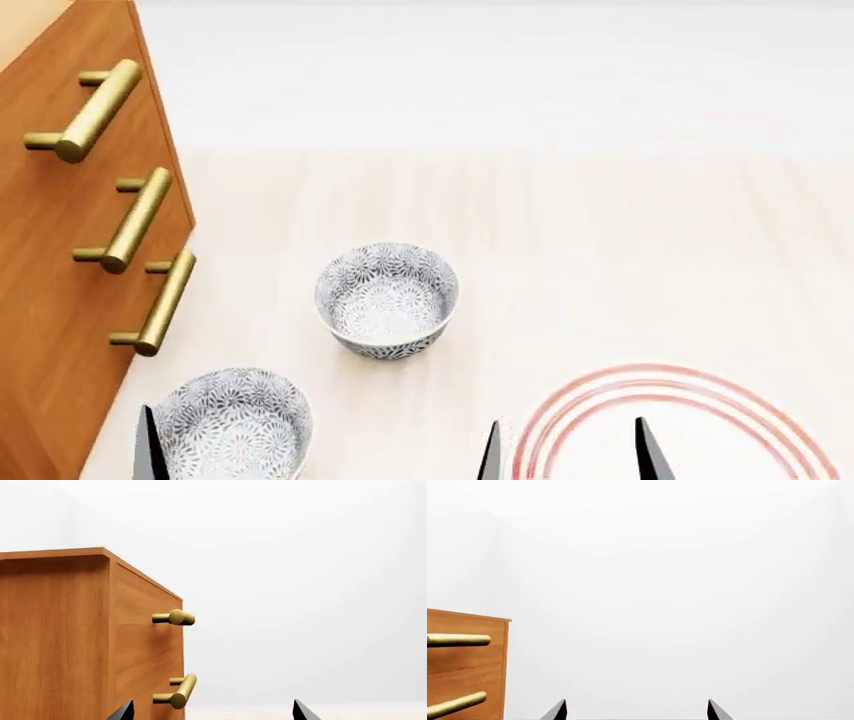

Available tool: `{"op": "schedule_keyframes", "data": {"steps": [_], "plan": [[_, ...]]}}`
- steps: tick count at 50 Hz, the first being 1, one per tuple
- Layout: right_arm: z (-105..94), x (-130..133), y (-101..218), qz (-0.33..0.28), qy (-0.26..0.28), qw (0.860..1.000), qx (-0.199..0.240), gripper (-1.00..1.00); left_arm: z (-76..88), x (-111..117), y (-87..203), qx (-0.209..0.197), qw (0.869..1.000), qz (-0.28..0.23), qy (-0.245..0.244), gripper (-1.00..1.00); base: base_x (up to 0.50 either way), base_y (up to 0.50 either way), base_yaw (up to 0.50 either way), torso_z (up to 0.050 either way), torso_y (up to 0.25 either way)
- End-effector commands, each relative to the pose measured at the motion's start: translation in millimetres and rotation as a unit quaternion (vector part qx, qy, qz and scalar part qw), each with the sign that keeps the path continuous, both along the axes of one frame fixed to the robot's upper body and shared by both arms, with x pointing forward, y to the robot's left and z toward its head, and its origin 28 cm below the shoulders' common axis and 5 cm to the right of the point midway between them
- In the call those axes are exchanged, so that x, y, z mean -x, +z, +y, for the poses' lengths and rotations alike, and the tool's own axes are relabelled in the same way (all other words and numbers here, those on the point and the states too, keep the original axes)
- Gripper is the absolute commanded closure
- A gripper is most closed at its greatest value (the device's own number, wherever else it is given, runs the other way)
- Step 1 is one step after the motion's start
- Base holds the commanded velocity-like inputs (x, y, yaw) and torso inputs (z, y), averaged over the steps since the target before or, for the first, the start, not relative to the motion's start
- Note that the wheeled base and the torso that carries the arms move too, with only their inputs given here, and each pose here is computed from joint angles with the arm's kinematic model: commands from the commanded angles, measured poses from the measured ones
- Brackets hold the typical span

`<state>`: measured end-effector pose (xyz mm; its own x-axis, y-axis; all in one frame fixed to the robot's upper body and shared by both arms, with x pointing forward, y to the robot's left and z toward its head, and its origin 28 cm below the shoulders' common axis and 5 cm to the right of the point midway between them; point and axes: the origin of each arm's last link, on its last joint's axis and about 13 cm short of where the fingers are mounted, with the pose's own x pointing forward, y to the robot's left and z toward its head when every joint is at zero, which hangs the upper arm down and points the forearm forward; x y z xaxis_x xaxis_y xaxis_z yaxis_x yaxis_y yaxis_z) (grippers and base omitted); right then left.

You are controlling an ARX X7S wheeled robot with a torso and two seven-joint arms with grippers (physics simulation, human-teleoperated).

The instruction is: Pick up the bowl and put it in the front on the plate.

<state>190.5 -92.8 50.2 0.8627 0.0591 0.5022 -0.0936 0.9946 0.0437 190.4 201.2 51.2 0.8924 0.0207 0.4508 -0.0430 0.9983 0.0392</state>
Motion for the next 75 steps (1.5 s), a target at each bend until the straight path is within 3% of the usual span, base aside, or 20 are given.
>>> {"op": "schedule_keyframes", "data": {"steps": [1,35,56,59,66,69,75], "plan": [[-0.5,-1,0,0.000,0.001,1.000,0.004,-1.00,1.3,-2,-2,0.001,1.000,0.002,0.006,-1.00,0.00,0.00,0.00,0.000,0.000],[-0.7,-3,-2,0.011,0.001,1.000,0.001,-1.00,0.1,-3,-5,-0.015,0.999,0.026,0.012,-1.00,0.00,0.00,0.00,0.000,0.000],[-0.4,-3,-2,0.015,0.004,1.000,0.002,-1.00,-0.1,-3,-5,-0.018,0.999,0.030,0.013,-1.00,0.00,0.00,0.00,0.000,-0.245],[-0.4,-4,-1,0.018,0.004,1.000,0.002,-1.00,0.3,-2,-4,0.000,1.000,0.023,0.010,-1.00,0.00,0.00,0.00,0.000,-0.083],[3.6,-11,2,0.070,0.008,0.997,0.011,-1.00,-0.4,-1,-3,-0.009,1.000,0.016,0.009,-1.00,0.00,0.00,0.00,0.000,0.000],[7.0,-24,6,0.126,0.003,0.992,0.010,-1.00,-0.4,-1,-3,-0.010,1.000,0.013,0.009,-1.00,0.00,0.00,0.00,0.000,0.000],[8.9,-54,27,0.176,-0.013,0.984,0.000,-1.00,-0.3,-1,-4,-0.010,1.000,0.014,0.009,-1.00,0.00,0.00,0.00,0.000,0.000]]}}
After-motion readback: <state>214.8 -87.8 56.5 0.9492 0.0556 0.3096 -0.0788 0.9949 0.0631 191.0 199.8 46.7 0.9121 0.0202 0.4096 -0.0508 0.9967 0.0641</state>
